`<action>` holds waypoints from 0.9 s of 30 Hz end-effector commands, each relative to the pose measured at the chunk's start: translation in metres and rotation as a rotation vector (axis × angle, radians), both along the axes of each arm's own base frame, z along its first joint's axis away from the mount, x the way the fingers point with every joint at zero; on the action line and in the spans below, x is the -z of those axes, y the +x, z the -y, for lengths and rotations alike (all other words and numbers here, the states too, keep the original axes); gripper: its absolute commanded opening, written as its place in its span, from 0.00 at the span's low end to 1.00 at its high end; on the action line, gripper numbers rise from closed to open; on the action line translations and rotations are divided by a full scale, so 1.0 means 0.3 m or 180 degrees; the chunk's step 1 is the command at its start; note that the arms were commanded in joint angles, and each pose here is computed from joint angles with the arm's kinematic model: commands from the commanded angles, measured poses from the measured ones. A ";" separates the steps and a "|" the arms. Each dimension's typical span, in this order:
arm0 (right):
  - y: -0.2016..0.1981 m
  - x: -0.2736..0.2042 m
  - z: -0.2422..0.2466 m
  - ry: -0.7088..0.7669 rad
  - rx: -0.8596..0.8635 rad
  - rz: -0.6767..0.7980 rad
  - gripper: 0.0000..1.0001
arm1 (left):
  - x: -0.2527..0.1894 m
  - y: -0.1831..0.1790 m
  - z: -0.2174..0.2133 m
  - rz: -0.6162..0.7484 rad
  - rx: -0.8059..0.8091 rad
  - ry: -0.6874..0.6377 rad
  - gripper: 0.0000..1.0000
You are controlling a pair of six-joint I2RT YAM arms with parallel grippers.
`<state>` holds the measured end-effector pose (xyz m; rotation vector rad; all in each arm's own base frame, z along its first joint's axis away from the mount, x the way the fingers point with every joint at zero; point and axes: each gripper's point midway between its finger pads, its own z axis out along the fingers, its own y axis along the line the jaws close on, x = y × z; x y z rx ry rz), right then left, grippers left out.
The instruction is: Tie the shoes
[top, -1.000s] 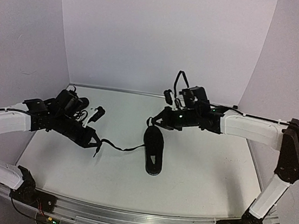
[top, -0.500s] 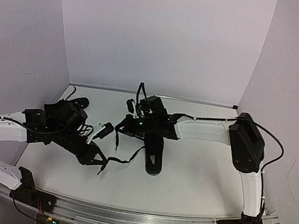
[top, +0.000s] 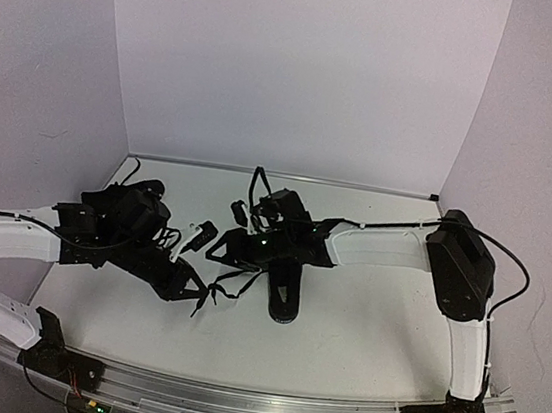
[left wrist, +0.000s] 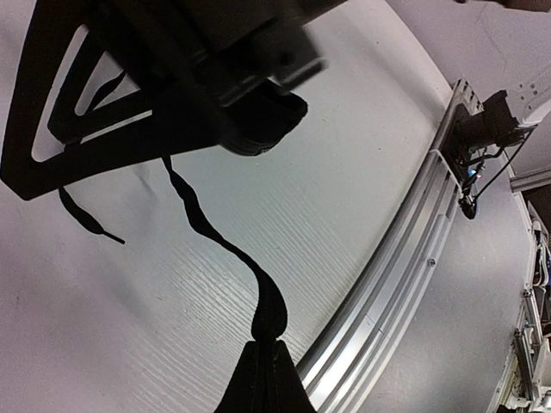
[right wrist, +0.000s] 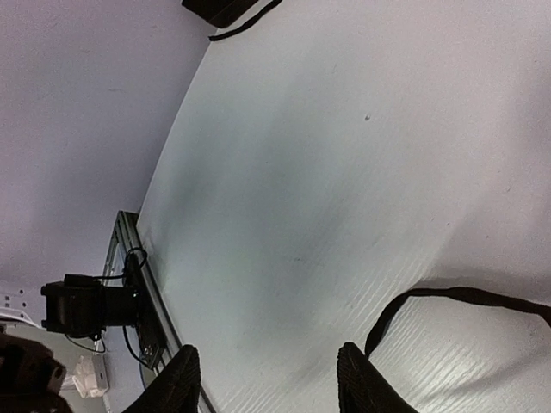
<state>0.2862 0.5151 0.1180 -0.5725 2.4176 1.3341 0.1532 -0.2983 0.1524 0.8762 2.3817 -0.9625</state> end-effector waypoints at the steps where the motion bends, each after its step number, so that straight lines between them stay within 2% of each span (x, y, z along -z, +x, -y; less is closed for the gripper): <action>1: -0.036 -0.264 0.050 0.0298 -0.0256 0.0389 0.51 | -0.034 0.059 0.054 0.0132 -0.0116 -0.0145 0.00; 6: 0.103 -0.243 0.202 -0.0176 -0.0126 0.0718 0.48 | 0.005 0.033 0.072 0.0001 0.0064 -0.0100 0.00; 9: 0.156 -0.161 0.269 -0.0882 -0.0217 0.1070 0.45 | 0.054 -0.012 0.063 -0.0226 0.0222 0.0034 0.00; 13: 0.185 -0.084 0.340 -0.1493 -0.0363 0.1313 0.39 | 0.116 -0.039 0.028 -0.0350 0.0282 0.0293 0.00; 18: 0.184 -0.062 0.355 -0.1669 -0.0569 0.1437 0.38 | 0.099 -0.037 0.021 -0.0299 0.0307 0.0336 0.00; 27: 0.189 0.053 0.351 -0.1878 -0.0791 0.1371 0.34 | 0.073 -0.015 0.052 -0.0198 0.0338 0.0241 0.00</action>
